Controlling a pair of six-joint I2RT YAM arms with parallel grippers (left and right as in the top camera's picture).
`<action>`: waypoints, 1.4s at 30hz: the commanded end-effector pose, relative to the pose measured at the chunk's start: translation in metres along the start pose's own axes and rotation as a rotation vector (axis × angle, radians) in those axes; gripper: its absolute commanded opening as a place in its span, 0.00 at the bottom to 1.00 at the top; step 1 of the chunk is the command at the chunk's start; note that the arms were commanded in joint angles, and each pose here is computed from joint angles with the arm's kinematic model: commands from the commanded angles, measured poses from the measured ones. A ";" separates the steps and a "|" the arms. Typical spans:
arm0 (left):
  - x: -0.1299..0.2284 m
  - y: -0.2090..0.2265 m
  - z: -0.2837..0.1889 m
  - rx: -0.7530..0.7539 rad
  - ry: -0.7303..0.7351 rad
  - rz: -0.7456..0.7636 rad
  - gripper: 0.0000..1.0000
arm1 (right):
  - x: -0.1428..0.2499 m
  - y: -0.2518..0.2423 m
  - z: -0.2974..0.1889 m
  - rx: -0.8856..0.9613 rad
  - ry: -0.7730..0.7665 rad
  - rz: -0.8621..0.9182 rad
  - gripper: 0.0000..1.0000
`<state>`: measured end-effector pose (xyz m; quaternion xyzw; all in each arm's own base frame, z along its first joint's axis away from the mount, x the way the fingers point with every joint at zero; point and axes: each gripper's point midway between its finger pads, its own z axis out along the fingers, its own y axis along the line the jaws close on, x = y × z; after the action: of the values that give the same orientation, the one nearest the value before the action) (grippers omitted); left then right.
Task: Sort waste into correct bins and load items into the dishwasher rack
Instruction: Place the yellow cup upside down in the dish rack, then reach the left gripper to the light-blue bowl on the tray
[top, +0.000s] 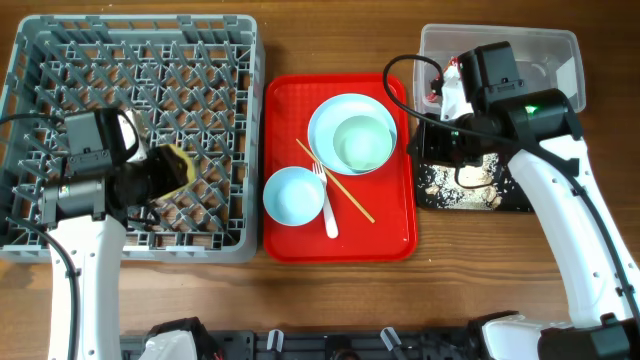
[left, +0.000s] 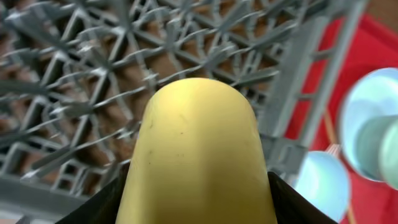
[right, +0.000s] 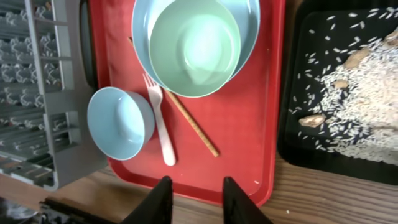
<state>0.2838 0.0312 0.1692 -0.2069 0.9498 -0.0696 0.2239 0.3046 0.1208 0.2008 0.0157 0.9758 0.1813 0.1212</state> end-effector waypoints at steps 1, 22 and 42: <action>-0.002 0.015 -0.003 -0.083 -0.004 0.011 0.49 | -0.003 -0.004 -0.004 0.027 -0.023 -0.023 0.31; 0.025 0.015 0.046 -0.074 0.242 -0.017 0.55 | 0.001 -0.005 -0.004 0.031 -0.007 -0.019 0.34; -0.017 -0.089 -0.017 0.180 -0.014 0.187 1.00 | -0.006 -0.031 -0.014 0.100 -0.047 0.099 0.82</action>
<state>0.3214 0.0057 0.1811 -0.1644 0.9584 -0.0937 0.2135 0.3003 0.1112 0.1970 0.0153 0.9804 0.1607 0.1131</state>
